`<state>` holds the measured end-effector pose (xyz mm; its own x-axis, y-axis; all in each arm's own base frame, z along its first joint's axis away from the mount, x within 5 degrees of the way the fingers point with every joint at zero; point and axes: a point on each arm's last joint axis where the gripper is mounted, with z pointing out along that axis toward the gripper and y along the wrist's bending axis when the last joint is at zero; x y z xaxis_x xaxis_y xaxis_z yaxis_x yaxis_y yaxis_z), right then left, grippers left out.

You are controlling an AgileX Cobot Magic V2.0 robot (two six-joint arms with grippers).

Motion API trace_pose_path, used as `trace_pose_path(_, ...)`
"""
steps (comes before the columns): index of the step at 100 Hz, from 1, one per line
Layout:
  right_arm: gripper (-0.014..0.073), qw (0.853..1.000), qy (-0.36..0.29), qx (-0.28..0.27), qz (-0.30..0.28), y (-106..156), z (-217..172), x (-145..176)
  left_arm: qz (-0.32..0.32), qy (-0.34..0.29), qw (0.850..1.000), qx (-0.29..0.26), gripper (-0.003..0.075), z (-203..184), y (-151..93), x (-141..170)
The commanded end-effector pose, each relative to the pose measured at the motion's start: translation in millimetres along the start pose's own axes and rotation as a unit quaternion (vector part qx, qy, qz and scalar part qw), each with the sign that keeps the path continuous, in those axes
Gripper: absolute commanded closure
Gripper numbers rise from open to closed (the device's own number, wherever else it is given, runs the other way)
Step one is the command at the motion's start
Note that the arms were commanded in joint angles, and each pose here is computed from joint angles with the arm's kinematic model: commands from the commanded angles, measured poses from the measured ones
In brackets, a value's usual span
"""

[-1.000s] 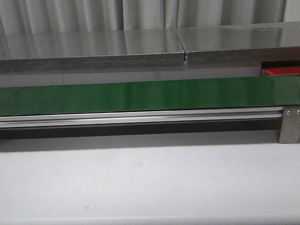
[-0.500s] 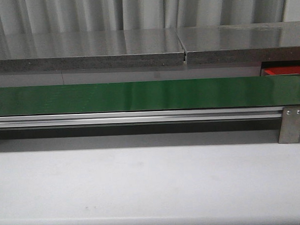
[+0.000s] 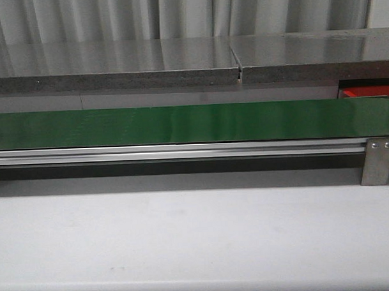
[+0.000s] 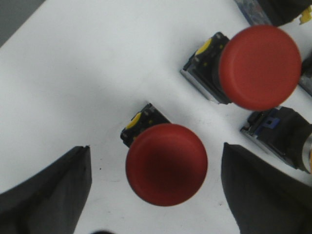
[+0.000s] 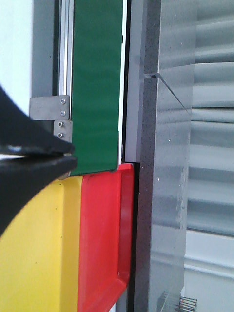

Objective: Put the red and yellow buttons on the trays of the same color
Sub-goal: 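Grasp the red button with the left gripper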

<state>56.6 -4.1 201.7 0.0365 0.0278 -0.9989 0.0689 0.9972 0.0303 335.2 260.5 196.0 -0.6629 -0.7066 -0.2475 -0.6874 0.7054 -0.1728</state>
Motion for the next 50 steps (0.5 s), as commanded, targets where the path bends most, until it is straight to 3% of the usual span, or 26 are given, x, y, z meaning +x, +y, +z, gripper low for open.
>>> trace_pose_path(1, 0.0712, 0.998, -0.056, -0.002, -0.005, 0.7, -2.8, -14.9, 0.001, -0.055, 0.998, 0.014, 0.0193, -27.5, -8.3, -9.4)
trace_pose_path(11, 0.0712, 0.998, -0.056, -0.002, -0.005, 0.7, -2.8, -14.9, 0.0, -0.06, 0.998, 0.014, 0.0244, -27.6, -8.3, -10.2)
trace_pose_path(38, 0.0712, 0.998, -0.056, -0.002, -0.005, 0.7, -2.8, -14.9, 0.0, -0.064, 0.998, 0.014, 0.0512, -27.7, -8.3, -10.9)
trace_pose_path(50, 0.0712, 0.998, -0.056, -0.002, -0.005, 0.7, -2.8, -14.9, 0.0, -0.066, 0.998, 0.014, 0.0549, -27.8, -8.4, -11.4)
